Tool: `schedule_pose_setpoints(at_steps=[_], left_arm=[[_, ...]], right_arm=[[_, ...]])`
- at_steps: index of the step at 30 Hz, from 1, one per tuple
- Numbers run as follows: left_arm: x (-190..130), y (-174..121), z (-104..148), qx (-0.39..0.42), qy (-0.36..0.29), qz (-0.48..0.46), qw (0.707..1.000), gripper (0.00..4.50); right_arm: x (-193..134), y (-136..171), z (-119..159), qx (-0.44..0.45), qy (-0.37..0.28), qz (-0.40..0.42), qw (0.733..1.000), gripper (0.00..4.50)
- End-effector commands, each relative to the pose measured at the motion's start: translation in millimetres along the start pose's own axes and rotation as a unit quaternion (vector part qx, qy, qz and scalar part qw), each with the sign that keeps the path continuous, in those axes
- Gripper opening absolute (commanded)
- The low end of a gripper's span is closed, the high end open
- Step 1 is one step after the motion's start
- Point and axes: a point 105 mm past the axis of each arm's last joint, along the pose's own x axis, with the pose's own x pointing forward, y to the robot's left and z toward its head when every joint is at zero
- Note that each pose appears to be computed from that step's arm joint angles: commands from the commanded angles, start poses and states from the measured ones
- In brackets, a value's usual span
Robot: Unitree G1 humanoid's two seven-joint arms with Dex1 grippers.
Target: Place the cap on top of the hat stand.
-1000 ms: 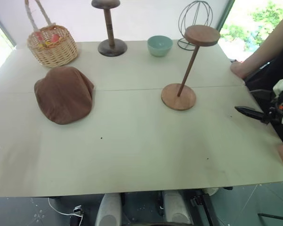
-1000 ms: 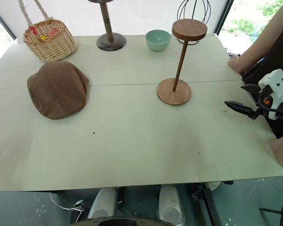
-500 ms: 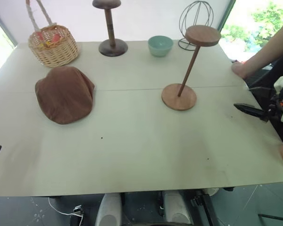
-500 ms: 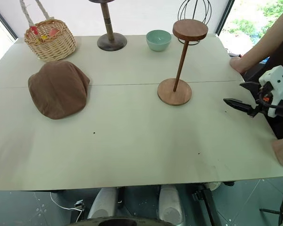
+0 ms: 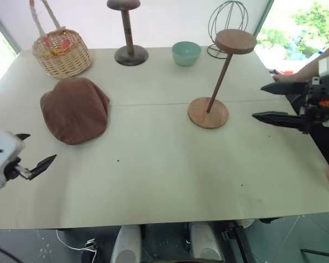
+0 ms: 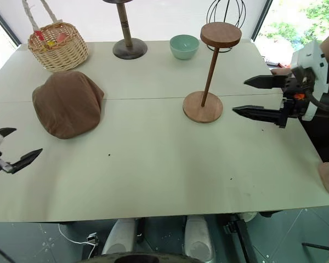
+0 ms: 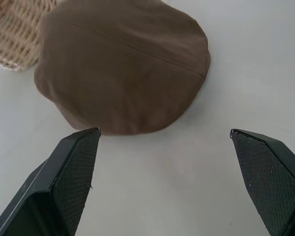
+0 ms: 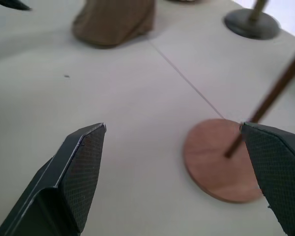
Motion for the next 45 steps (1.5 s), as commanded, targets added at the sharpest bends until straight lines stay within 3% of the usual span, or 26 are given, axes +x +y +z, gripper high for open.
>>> schedule_pose_setpoints(at_steps=[1, 6, 18, 25, 45], left_arm=[[23, -6, 7, 0.103, 0.001, 0.038, 0.994, 4.44], [55, -23, 7, 0.185, 0.001, 0.051, 0.981, 4.44], [99, -52, 8, 0.305, -0.01, 0.054, 0.951, 4.44], [113, -44, -3, 0.335, 0.017, 0.081, 0.939, 4.44], [156, -3, 11, 0.372, 0.028, 0.156, 0.915, 4.44]], right_arm=[[10, 27, 34, -0.018, -0.034, 0.041, 0.998, 4.5], [17, 44, 46, -0.021, -0.039, 0.063, 0.997, 4.5], [24, 50, 54, -0.013, -0.05, 0.05, 0.997, 4.5], [25, 47, 56, -0.009, -0.056, 0.035, 0.998, 4.5], [26, 42, 54, -0.011, -0.067, 0.019, 0.998, 4.5]])
